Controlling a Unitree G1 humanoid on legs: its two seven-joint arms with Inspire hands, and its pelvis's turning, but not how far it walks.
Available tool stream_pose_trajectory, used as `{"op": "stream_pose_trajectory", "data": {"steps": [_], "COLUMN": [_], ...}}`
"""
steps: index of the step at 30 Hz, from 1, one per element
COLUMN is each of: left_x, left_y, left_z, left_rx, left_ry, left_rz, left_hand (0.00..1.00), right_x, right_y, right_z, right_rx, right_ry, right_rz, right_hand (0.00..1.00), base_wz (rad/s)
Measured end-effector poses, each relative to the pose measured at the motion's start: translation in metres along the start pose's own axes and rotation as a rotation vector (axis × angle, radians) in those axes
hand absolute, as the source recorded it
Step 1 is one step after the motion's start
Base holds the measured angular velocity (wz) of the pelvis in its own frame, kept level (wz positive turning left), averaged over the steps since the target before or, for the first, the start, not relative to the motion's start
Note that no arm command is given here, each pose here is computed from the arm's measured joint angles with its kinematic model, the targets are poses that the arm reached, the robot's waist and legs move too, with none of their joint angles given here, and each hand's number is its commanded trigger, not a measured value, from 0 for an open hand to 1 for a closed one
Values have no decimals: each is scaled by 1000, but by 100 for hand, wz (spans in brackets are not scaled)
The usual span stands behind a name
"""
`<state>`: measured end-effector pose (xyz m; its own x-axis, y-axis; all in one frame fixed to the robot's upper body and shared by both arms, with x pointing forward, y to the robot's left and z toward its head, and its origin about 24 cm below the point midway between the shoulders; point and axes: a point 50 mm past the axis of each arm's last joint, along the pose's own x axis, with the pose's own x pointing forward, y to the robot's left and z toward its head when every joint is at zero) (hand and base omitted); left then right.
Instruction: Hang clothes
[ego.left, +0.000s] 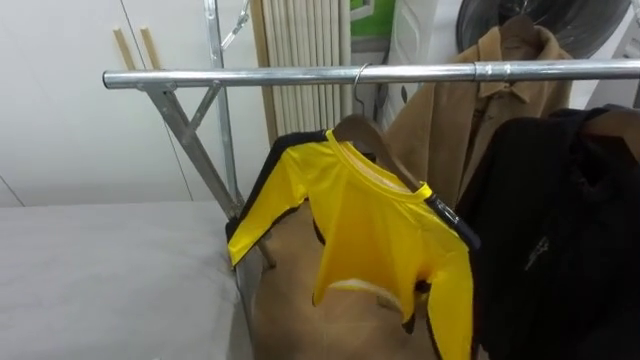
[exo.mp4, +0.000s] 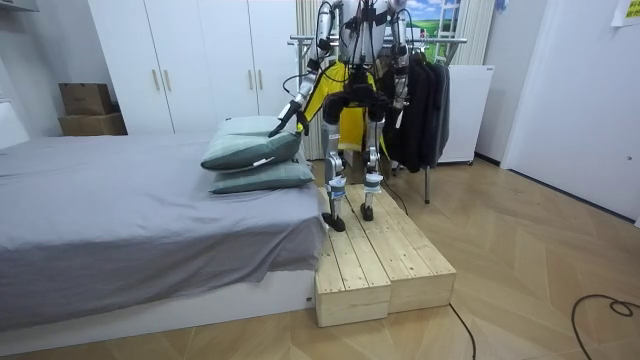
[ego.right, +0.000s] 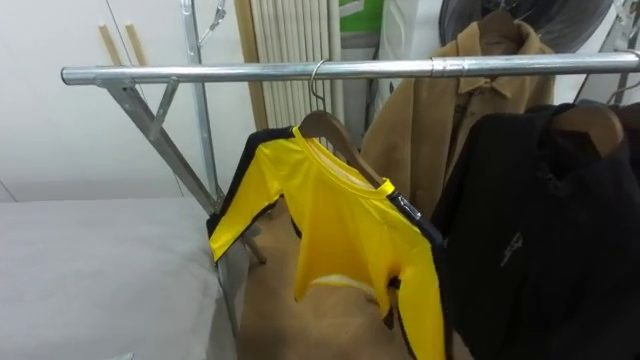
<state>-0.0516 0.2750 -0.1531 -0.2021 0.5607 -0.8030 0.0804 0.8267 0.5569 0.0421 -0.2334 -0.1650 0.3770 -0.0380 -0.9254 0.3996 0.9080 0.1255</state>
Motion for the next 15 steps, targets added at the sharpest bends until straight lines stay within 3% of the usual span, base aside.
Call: {"op": "stream_pose_trajectory", "data": {"steps": [11,15], "left_x": [-3,-5], "left_y": [-4,-2], "left_z": [15,32], "left_rx": [52,41], "left_ry": [-52,-95], "left_rz": [-13,8], "left_hand": [0,0], "right_x": [9,11], "right_y": [25,31], "right_z": [16,22], "right_rx": [-139,-188], "right_ry": [-2,-7], "right_rz": [96,118], "right_hand": [0,0], "base_wz": [1,40]}}
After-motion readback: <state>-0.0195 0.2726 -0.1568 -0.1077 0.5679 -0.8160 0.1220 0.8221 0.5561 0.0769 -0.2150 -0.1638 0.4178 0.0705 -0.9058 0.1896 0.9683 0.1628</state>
